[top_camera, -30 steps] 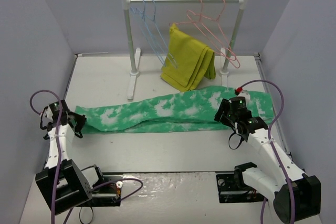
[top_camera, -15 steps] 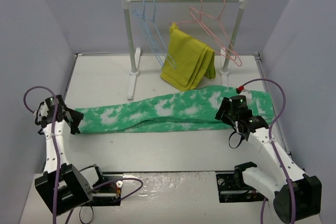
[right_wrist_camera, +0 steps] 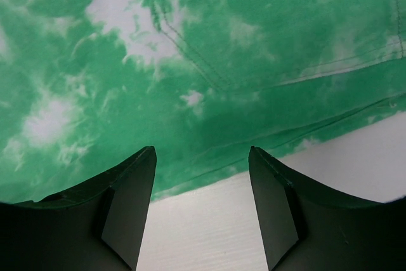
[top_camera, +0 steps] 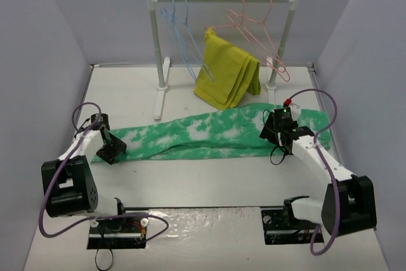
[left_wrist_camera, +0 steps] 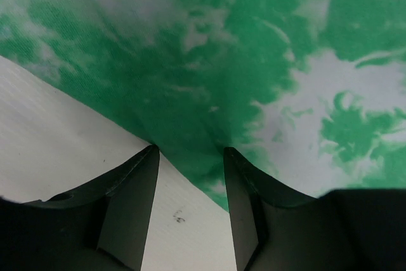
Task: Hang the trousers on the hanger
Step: Fold the trousers at the center of the board.
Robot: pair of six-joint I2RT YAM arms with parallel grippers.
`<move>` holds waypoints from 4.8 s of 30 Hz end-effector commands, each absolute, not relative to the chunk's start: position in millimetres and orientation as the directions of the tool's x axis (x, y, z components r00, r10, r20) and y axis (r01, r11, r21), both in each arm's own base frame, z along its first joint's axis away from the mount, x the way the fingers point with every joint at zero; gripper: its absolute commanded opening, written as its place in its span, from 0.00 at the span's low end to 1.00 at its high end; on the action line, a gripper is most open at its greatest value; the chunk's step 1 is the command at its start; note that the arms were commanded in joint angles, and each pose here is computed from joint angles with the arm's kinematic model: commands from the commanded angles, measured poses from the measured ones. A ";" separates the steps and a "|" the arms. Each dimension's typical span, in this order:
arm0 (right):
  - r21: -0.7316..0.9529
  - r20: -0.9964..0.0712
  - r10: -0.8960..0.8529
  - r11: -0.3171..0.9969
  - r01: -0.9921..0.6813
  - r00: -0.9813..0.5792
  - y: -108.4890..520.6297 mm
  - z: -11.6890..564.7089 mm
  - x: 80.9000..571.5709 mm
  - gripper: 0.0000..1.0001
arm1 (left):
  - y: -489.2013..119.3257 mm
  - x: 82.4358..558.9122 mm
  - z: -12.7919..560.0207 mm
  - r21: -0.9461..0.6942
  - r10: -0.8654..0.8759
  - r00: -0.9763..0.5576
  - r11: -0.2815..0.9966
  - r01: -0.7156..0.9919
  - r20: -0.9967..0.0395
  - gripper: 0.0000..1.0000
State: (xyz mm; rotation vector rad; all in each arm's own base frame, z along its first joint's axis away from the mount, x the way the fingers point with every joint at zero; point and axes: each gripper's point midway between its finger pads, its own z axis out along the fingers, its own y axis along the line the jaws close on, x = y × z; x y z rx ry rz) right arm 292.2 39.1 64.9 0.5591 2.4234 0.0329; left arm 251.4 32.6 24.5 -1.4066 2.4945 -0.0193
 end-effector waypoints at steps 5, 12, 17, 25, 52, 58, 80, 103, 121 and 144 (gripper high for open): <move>0.088 -0.549 0.420 0.889 0.450 -0.722 29.7 12.8 294.1 0.57 | 86.2 275.4 29.2 -0.225 -0.908 -0.348 0.399 -0.889 -0.234 0.42; 0.106 -0.432 0.454 0.884 0.456 -0.779 48.0 -10.1 254.1 0.59 | 119.3 280.9 22.4 -0.233 -0.939 -0.263 0.313 -0.921 -0.222 0.41; 0.121 -0.397 0.446 0.892 0.436 -0.802 65.7 -3.3 234.1 0.62 | 129.3 299.9 31.5 -0.269 -0.931 -0.267 0.331 -0.904 -0.250 0.41; 0.106 -0.519 0.373 0.921 0.375 -0.769 66.0 47.6 250.0 0.65 | 104.0 332.5 105.2 -0.272 -0.765 -0.450 0.604 -0.749 -0.460 0.42; 0.183 -0.605 0.165 0.981 0.066 -0.779 132.4 35.2 279.6 0.64 | -179.3 305.3 74.3 -0.257 -0.258 -0.807 0.957 -0.137 -0.531 0.41; 0.164 -0.608 0.175 0.982 0.093 -0.774 122.4 35.3 270.5 0.64 | -167.7 270.2 56.6 -0.232 -0.255 -0.832 0.960 -0.156 -0.493 0.41; 0.094 -0.737 -0.257 0.877 -0.472 -0.625 239.0 94.8 294.3 0.61 | -92.7 287.5 132.9 -0.250 -0.427 -0.688 0.904 -0.348 -0.587 0.41; 0.017 -0.688 -0.569 0.608 -0.794 -0.450 361.6 54.9 274.3 0.44 | -38.7 253.2 160.7 -0.167 -0.418 -0.659 0.897 -0.410 -0.626 0.62; -0.088 -0.674 -0.603 0.639 -0.764 -0.427 334.4 61.9 249.8 0.00 | -27.8 252.9 152.9 -0.130 -0.413 -0.667 0.893 -0.431 -0.620 0.64; 0.125 -0.697 -0.066 0.969 -0.212 -0.714 219.6 79.9 305.6 0.56 | -21.9 317.4 68.2 -0.184 -0.618 -0.630 0.767 -0.615 -0.470 0.64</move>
